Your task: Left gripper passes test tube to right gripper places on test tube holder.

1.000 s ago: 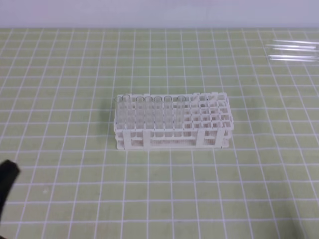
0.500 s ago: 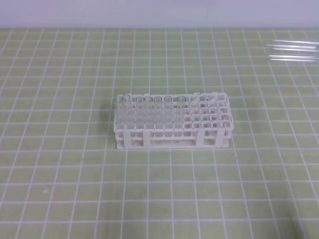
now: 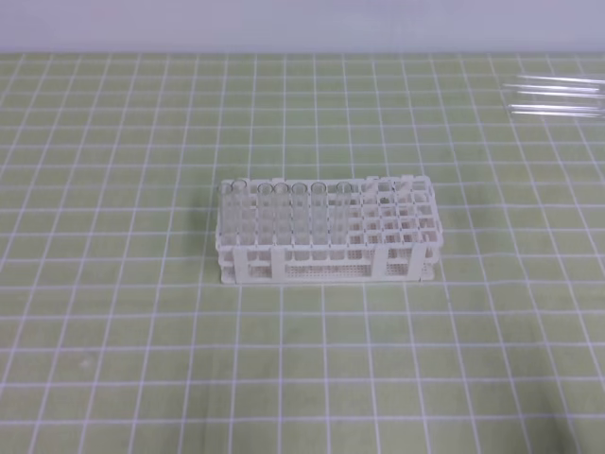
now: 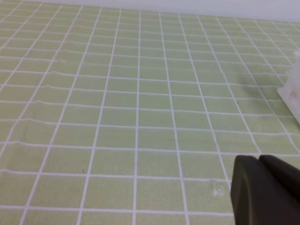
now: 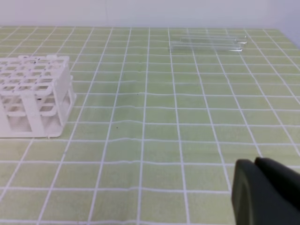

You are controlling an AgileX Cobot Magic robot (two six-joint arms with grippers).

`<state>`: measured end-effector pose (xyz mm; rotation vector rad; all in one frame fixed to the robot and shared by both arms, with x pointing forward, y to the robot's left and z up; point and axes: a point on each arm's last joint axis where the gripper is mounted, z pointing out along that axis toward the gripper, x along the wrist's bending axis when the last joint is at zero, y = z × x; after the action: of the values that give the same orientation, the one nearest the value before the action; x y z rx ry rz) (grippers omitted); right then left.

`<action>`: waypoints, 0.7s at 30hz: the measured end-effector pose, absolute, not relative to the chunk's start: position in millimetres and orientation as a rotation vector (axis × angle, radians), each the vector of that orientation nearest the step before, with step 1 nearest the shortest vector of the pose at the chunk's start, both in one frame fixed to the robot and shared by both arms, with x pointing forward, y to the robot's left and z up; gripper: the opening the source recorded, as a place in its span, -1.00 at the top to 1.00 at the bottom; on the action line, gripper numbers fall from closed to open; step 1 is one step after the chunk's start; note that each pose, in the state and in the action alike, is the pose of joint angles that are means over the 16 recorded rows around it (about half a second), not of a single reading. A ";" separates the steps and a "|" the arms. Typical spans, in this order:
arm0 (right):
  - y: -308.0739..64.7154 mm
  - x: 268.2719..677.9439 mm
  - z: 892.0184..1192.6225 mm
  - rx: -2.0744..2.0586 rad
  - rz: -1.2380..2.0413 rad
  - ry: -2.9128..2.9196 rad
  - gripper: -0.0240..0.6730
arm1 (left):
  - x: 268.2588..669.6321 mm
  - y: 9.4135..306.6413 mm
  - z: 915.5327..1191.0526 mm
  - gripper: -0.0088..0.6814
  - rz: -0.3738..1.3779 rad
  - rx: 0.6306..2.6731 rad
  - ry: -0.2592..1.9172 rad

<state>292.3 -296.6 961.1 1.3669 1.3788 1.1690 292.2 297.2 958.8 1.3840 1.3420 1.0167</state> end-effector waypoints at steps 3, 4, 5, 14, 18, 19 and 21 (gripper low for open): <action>-296.6 292.3 961.1 1.367 1.169 1.379 0.98 | 292.1 296.9 958.5 0.98 1.017 1.394 1.339; -296.6 292.3 961.1 1.367 1.169 1.379 0.98 | 292.1 296.9 958.5 0.98 1.017 1.395 1.338; -296.6 292.3 961.1 1.368 1.169 1.379 0.98 | 292.1 296.9 958.3 0.98 1.018 1.396 1.337; -296.5 292.4 961.1 1.369 1.170 1.379 0.98 | 291.9 296.9 958.0 0.98 1.020 1.392 1.332; -296.5 292.4 961.1 1.369 1.171 1.378 0.98 | 291.8 296.8 957.8 0.98 1.022 1.389 1.329; -296.5 292.4 961.2 1.370 1.171 1.378 0.98 | 291.7 296.8 957.7 0.98 1.023 1.388 1.328; -296.5 292.4 961.2 1.370 1.171 1.378 0.98 | 291.5 296.8 957.7 0.98 1.025 1.385 1.324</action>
<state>292.4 -296.5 961.2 1.3696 1.3776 1.1714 291.5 296.8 957.7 1.3851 1.3244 1.0247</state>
